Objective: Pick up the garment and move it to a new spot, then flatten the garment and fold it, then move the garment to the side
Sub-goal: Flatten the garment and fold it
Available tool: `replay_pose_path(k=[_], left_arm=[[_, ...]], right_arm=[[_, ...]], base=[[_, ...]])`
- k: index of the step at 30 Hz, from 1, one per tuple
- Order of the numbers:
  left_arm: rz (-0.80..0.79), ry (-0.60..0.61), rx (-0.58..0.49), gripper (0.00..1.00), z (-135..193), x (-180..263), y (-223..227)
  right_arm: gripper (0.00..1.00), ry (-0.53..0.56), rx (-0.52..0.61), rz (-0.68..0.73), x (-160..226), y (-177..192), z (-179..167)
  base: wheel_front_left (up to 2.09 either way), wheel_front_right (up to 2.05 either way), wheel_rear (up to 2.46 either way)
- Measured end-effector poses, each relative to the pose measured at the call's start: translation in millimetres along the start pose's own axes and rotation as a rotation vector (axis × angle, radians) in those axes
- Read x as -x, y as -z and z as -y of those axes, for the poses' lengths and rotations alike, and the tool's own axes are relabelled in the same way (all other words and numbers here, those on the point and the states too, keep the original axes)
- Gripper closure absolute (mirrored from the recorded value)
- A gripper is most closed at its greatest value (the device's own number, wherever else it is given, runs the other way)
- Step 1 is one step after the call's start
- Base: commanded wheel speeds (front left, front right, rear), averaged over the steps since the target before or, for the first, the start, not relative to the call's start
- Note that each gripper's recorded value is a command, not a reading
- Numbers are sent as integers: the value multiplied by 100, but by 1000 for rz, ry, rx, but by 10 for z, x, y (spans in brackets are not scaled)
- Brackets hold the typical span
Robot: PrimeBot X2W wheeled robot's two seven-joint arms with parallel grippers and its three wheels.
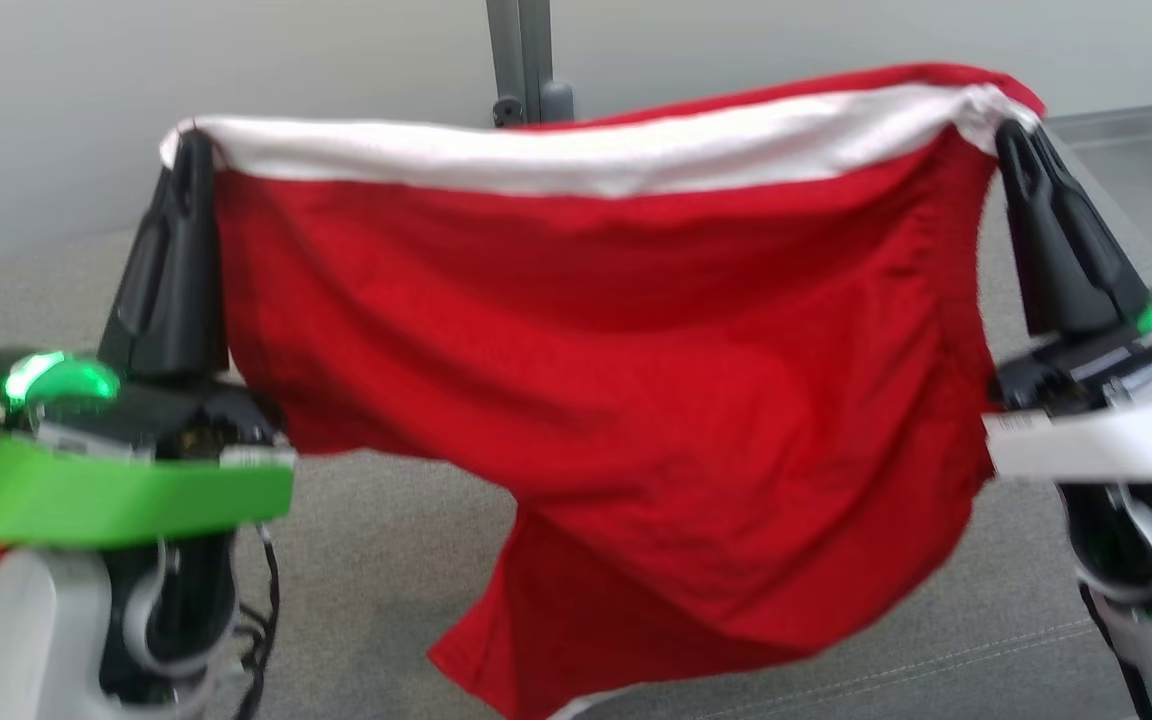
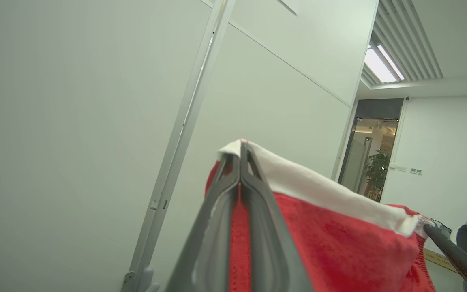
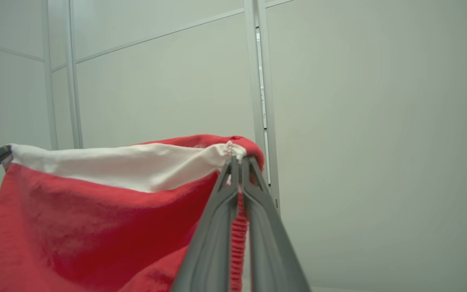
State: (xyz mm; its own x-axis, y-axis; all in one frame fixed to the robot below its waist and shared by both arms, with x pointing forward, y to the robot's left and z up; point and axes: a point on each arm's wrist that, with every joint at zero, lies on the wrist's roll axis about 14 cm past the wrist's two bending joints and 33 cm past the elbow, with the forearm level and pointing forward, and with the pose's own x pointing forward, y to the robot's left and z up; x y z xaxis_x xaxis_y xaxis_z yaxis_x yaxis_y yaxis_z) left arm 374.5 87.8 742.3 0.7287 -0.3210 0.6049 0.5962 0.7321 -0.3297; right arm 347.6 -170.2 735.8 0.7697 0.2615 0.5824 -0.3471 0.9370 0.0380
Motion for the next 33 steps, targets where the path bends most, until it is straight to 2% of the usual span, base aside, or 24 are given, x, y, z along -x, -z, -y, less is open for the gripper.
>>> replay_pose_path(k=[6,11,12,16,19,23,28,30,33], left_arm=[[-99,-10,-58,100,-425,-490,315],[-100,1,-188,100,-715,-1107,377],[-64,2,-226,100,-783,-1360,333],[-3,10,-269,100,-835,-1643,320],[-25,15,-302,100,-955,-1726,561],[-157,-42,-297,100,-1361,-1561,1165],[-324,-153,-266,100,-1909,-980,1918],[-372,-206,-232,100,-2069,-711,2151],[-379,-229,-195,100,-2128,-533,2292]], right_arm=[[100,-40,-1,-48,-687,416,120],[100,-71,87,11,-1464,524,196],[100,-62,125,25,-1736,563,257],[100,-32,161,20,-2025,676,374],[100,-20,148,23,-2178,844,374],[100,-10,105,-85,-2102,1526,364],[100,3,37,-325,-1572,2663,375],[100,14,3,-386,-1372,2954,379],[100,8,-24,-424,-1186,3173,368]], base=[[0,0,0],[0,0,0],[0,0,0],[0,0,0],[0,0,0],[0,0,0],[0,0,0],[0,0,0],[0,0,0]])
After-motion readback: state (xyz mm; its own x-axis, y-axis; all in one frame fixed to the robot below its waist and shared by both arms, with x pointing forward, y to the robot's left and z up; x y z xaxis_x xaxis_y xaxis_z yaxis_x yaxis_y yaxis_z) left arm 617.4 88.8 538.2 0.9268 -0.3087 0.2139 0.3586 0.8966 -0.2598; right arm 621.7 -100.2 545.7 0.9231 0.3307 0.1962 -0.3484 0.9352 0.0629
